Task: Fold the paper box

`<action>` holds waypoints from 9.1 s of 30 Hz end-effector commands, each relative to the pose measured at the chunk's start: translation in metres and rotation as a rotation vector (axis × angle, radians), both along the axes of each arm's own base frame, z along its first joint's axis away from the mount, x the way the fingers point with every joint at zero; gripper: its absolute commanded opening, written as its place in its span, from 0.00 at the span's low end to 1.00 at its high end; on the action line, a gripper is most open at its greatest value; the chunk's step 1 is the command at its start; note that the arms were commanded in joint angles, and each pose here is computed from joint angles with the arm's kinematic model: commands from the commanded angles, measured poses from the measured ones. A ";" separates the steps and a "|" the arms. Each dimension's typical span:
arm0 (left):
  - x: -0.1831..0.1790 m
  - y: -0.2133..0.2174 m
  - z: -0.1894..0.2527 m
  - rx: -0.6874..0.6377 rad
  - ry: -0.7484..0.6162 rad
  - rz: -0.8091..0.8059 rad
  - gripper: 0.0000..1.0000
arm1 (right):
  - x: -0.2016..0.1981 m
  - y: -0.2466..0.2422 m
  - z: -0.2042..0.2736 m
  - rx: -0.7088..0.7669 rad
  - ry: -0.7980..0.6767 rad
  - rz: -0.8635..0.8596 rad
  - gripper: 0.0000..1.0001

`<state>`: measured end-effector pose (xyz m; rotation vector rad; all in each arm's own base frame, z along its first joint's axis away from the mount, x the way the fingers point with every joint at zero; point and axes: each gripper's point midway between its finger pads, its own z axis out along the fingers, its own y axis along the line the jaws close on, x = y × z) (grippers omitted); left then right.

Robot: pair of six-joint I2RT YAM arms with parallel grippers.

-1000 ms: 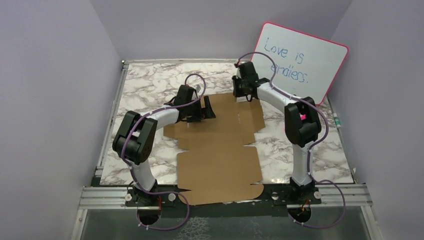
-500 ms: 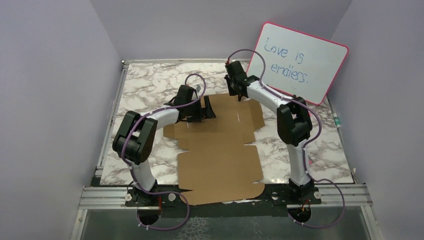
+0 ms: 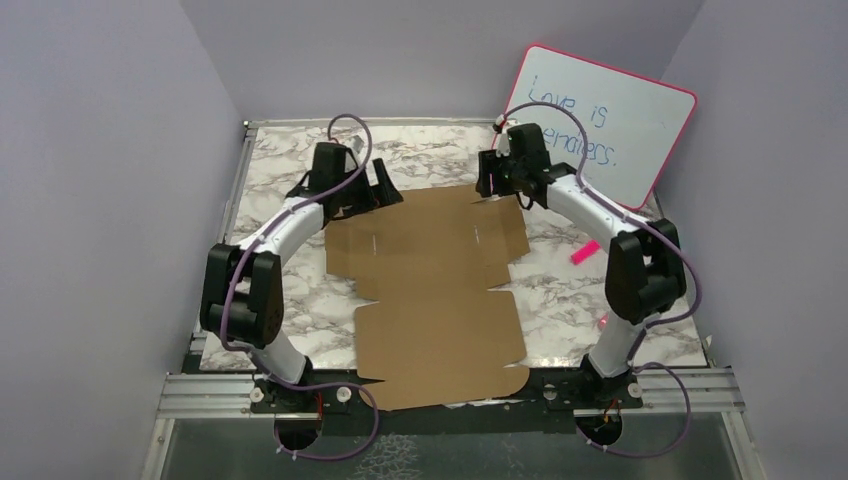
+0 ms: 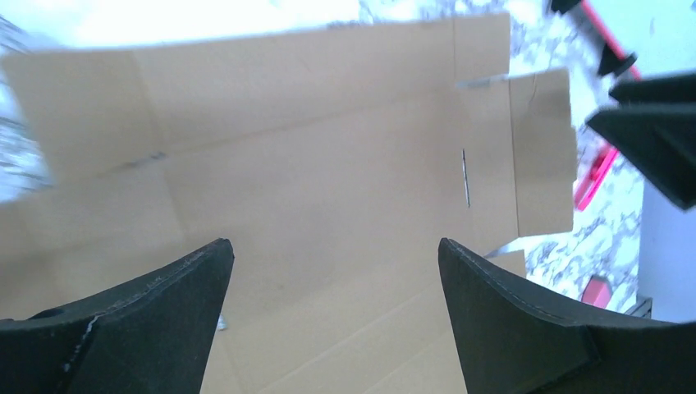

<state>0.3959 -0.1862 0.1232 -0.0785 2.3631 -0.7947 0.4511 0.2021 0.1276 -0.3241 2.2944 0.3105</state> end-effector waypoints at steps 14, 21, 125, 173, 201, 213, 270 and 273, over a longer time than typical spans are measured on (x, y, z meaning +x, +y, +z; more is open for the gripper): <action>0.071 0.086 0.008 -0.113 0.016 0.033 0.83 | -0.063 0.033 0.037 0.306 -0.020 0.213 0.86; 0.089 0.091 -0.023 -0.108 0.082 0.021 0.74 | -0.072 0.034 0.038 0.324 -0.024 0.234 0.91; -0.007 0.050 0.163 0.117 -0.515 -0.050 0.59 | -0.021 0.071 0.129 -0.521 -0.545 1.064 0.01; 0.025 0.113 0.110 0.083 -0.331 0.179 0.70 | -0.088 0.070 0.089 -0.989 -1.047 0.965 0.01; 0.008 0.063 0.044 -0.177 -0.114 -0.143 0.57 | -0.072 0.089 0.093 -1.003 -1.068 0.979 0.01; -0.017 0.054 0.045 -0.171 -0.117 -0.162 0.55 | -0.072 0.096 0.089 -0.995 -1.077 1.013 0.01; -0.059 0.030 0.029 0.123 -0.341 -0.220 0.68 | -0.115 0.110 0.060 -1.220 -1.206 1.066 0.01; -0.055 0.030 0.030 0.121 -0.378 -0.198 0.67 | -0.117 0.114 0.060 -1.184 -1.185 1.091 0.01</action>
